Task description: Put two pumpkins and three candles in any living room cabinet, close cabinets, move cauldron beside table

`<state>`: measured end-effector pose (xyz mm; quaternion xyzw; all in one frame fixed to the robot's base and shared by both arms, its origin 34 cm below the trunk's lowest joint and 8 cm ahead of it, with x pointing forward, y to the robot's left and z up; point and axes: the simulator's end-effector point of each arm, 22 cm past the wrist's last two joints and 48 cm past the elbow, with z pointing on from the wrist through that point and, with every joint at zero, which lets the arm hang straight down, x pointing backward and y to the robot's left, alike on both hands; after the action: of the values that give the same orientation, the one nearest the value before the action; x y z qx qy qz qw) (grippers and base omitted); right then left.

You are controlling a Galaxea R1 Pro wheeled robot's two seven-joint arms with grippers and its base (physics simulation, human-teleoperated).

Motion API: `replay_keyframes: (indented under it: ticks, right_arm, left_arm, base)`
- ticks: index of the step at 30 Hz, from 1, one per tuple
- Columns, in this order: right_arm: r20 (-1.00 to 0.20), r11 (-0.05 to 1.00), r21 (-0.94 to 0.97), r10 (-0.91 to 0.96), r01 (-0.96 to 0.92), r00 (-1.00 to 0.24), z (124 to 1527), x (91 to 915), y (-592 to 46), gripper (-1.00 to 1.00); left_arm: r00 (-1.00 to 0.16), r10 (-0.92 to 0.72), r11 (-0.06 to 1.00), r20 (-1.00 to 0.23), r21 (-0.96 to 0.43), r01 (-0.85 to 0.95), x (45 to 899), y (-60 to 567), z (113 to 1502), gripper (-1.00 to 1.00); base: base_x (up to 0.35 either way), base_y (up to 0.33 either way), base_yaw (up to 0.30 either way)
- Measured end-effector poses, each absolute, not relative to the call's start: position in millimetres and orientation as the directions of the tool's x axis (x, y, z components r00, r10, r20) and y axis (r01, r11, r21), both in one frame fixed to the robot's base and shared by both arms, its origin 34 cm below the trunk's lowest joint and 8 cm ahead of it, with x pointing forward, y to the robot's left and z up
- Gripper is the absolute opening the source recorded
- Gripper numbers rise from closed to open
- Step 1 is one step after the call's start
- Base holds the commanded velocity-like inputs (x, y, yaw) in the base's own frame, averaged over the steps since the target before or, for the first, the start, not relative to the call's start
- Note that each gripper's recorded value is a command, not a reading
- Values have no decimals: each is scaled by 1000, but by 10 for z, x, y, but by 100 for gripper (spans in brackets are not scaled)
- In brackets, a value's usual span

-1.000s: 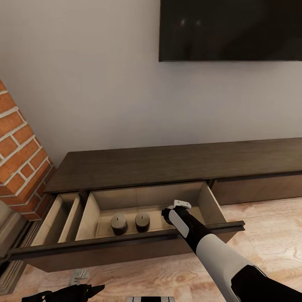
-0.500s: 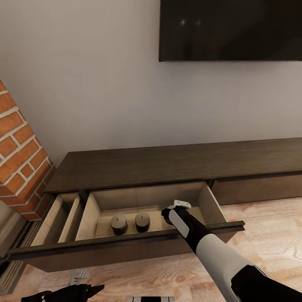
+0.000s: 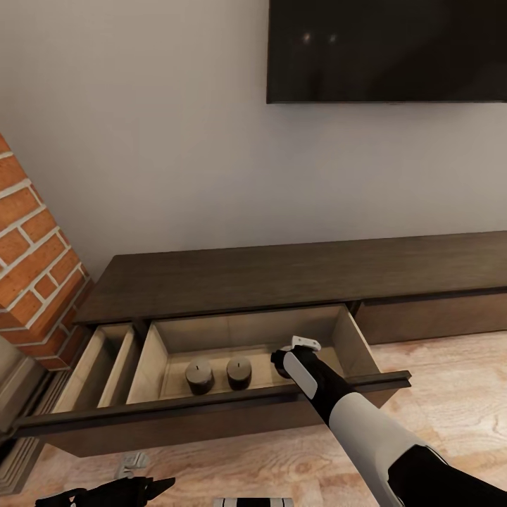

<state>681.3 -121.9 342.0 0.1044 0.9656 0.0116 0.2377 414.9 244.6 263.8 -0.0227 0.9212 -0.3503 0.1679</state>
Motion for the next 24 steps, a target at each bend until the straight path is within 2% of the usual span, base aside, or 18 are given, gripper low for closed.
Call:
replay_keyframes:
  ticks: [13,18,24]
  right_arm:
    - [-467,975,79,220,207,-856,3503,6861,-1233,100]
    - [-467,975,80,221,208,-856,3571,6879,-1233,100]
    - [-467,975,79,221,208,-856,3637,6896,-1233,100]
  left_arm:
    - [-943,-162,753,-292,-654,73,4168,2453,2708,100]
    - [-958,-166,748,-234,-663,32,4096,2452,2748,100]
    - [-960,-168,747,-224,-664,25,4104,2452,2814,100]
  base:
    - [0,0,0]
    - [0,0,0]
    - [0,0,0]
